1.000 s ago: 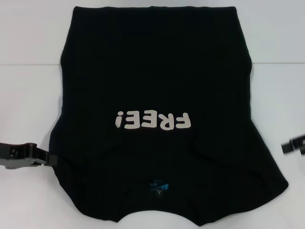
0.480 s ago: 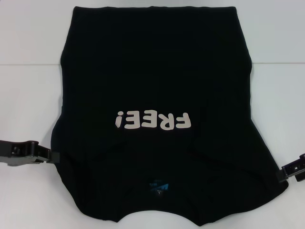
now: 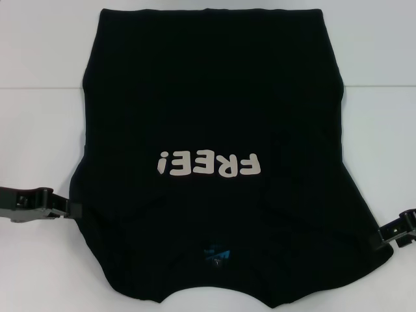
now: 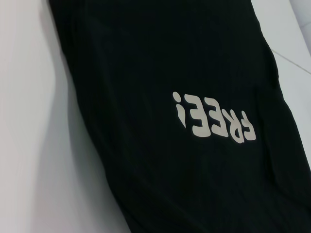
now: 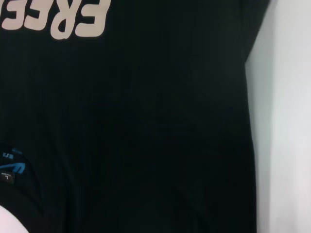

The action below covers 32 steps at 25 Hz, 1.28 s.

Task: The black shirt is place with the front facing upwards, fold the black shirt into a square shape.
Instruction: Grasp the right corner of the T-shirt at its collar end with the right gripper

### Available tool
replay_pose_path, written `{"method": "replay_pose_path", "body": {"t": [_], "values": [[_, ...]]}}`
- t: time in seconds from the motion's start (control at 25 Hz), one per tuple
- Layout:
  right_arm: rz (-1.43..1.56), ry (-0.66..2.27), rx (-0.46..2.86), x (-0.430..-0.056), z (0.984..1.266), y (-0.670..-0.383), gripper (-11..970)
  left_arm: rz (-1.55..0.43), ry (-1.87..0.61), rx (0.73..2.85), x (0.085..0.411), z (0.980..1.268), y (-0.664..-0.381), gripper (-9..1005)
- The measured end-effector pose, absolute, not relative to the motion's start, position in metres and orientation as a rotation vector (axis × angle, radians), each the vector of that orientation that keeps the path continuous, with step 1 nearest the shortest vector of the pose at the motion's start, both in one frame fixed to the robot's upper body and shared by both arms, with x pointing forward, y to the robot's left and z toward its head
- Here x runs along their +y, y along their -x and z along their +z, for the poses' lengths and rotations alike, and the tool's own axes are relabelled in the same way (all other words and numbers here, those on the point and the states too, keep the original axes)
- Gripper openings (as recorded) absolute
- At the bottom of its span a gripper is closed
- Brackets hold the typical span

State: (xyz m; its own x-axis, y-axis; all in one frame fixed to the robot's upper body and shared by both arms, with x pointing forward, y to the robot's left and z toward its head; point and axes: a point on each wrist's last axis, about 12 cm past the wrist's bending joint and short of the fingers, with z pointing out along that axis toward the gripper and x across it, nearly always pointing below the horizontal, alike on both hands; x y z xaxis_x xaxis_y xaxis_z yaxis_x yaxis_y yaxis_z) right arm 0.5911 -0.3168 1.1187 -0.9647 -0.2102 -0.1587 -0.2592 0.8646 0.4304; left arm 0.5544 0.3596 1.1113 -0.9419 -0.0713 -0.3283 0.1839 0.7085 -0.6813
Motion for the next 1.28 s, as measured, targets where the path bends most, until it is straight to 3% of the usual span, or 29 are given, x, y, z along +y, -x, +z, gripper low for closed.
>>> {"method": "replay_pose_path", "body": {"t": [1.28], "values": [[0.751, 0.471, 2.937, -0.287, 1.112, -0.594, 681, -1.072, -0.086, 2.584, 0.361, 1.113, -0.556, 83]]}}
